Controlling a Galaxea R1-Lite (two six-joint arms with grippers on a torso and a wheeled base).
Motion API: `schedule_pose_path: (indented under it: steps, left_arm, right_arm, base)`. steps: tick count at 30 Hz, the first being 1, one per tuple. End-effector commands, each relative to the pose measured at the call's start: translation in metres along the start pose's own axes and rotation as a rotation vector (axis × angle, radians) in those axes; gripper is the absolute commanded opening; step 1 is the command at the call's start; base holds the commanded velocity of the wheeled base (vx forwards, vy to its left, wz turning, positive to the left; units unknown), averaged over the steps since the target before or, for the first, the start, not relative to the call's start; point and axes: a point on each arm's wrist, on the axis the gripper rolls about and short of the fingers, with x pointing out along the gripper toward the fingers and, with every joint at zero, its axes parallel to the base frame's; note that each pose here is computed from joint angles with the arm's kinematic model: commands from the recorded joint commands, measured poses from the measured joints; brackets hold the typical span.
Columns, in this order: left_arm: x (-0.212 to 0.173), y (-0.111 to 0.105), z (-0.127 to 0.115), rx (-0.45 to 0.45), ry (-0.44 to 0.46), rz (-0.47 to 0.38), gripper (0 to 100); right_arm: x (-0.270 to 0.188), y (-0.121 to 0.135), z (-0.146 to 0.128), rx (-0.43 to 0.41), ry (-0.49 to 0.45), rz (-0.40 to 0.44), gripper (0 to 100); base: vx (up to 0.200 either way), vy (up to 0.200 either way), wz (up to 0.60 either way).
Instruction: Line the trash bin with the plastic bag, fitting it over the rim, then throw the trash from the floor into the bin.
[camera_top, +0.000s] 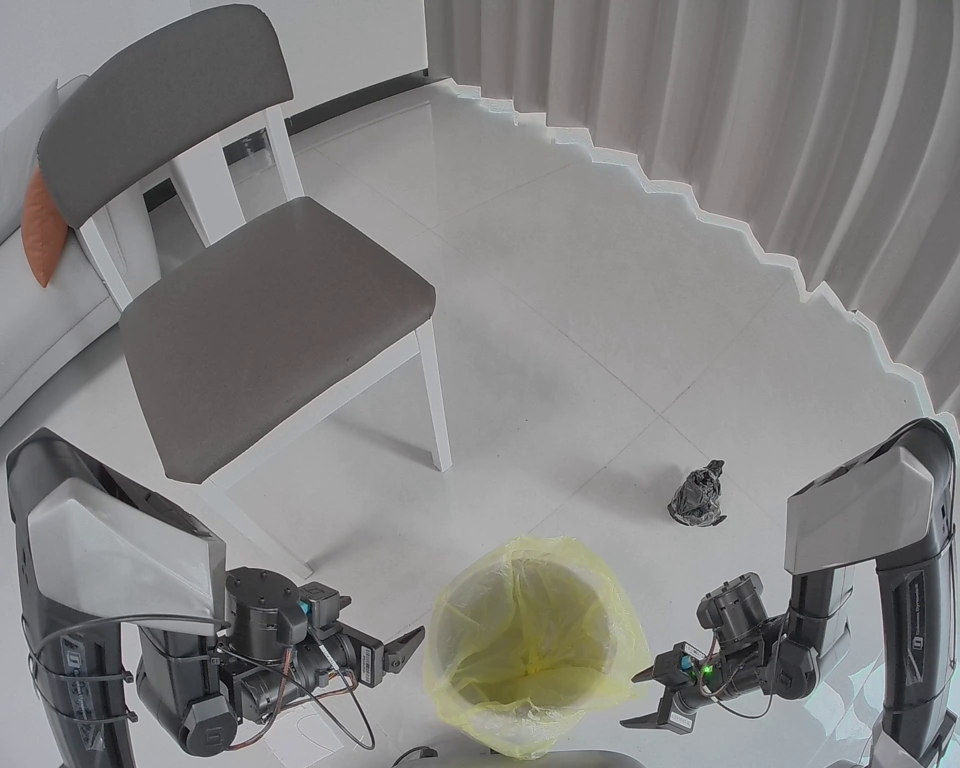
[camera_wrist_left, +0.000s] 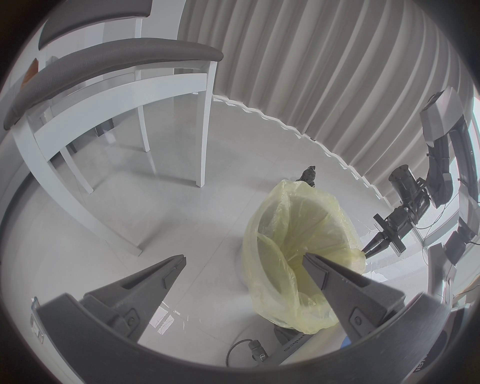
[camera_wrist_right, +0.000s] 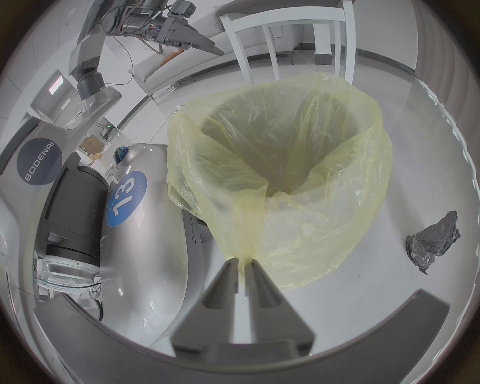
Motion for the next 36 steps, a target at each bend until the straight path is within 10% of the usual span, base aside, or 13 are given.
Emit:
schedule_pose_path:
  steps: [1,15,21,36]
  left_arm:
    - [-0.004,-0.001,0.006,-0.001,-0.035,-0.005,100]
    - [-0.026,-0.073,0.009,0.082,-0.072,-0.268,100]
    - [-0.007,-0.099,-0.01,0.132,-0.015,-0.34,100]
    - [0.046,-0.129,-0.051,0.205,0.078,-0.249,100]
  right_arm:
    - [-0.013,0.002,0.004,-0.002,-0.032,-0.001,100]
    - [-0.121,-0.012,-0.001,0.127,-0.268,-0.207,100]
    - [-0.175,-0.028,0.009,0.399,-0.474,-0.366,100]
    - [-0.192,-0.048,0.019,0.517,-0.574,-0.41,100]
  base:
    - [0.0,0.0,0.0]
    - [0.0,0.0,0.0]
    - [0.0,0.0,0.0]
    - [0.0,0.0,0.0]
